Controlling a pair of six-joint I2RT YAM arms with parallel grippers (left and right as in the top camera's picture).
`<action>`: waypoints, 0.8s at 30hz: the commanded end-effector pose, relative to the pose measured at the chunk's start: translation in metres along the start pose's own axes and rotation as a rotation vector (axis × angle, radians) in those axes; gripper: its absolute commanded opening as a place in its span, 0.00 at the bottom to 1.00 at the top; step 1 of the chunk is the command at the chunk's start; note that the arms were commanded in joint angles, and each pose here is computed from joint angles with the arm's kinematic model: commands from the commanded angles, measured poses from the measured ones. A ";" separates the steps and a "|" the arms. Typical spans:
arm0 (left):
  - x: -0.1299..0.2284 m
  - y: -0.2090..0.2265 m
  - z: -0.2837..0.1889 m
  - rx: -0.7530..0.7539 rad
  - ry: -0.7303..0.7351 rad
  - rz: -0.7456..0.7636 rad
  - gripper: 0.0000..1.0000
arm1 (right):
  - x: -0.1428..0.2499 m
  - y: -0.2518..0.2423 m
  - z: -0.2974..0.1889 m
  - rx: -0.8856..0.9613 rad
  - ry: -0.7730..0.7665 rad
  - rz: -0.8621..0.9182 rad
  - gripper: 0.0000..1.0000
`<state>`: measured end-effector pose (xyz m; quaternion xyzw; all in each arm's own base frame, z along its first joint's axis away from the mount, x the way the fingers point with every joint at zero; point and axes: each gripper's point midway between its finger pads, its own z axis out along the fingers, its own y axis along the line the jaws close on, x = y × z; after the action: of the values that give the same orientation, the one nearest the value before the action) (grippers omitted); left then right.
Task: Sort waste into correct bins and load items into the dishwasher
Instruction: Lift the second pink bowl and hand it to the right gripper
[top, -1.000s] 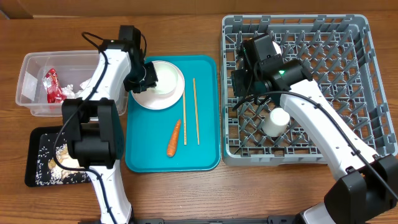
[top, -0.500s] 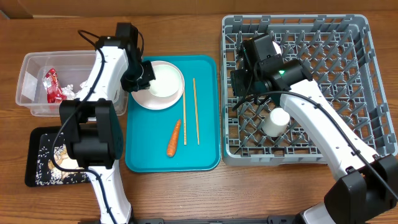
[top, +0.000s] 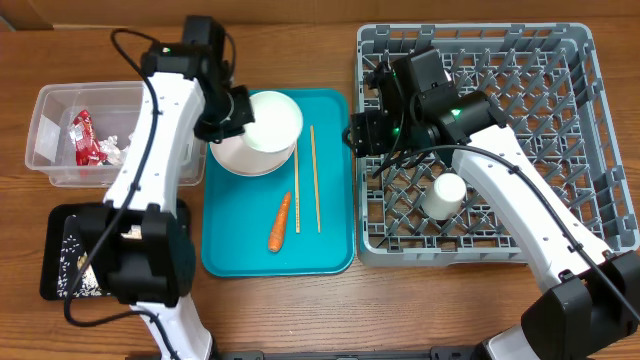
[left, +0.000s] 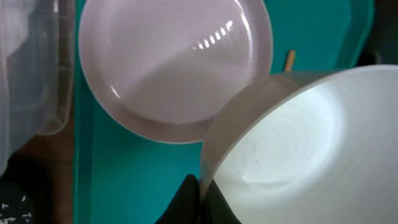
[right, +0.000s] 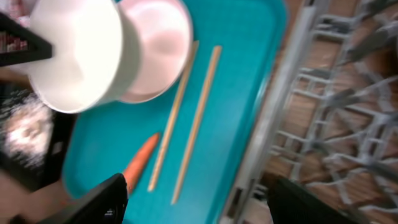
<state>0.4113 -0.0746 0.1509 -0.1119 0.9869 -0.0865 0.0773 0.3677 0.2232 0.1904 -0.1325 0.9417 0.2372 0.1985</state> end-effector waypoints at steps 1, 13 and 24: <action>0.006 -0.025 -0.022 0.030 -0.046 0.073 0.04 | -0.007 0.040 -0.021 -0.199 -0.017 -0.025 0.75; 0.022 -0.050 -0.019 0.066 -0.014 0.140 0.04 | -0.015 0.036 -0.019 -0.171 -0.050 -0.035 0.73; 0.037 -0.066 -0.020 0.143 0.049 0.152 0.04 | -0.025 0.032 -0.016 -0.154 -0.090 -0.049 0.64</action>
<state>0.3872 -0.1316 0.1632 -0.0508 0.9885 -0.1309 0.0561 0.3666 0.2485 0.2088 -0.1586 0.9136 0.3119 0.2070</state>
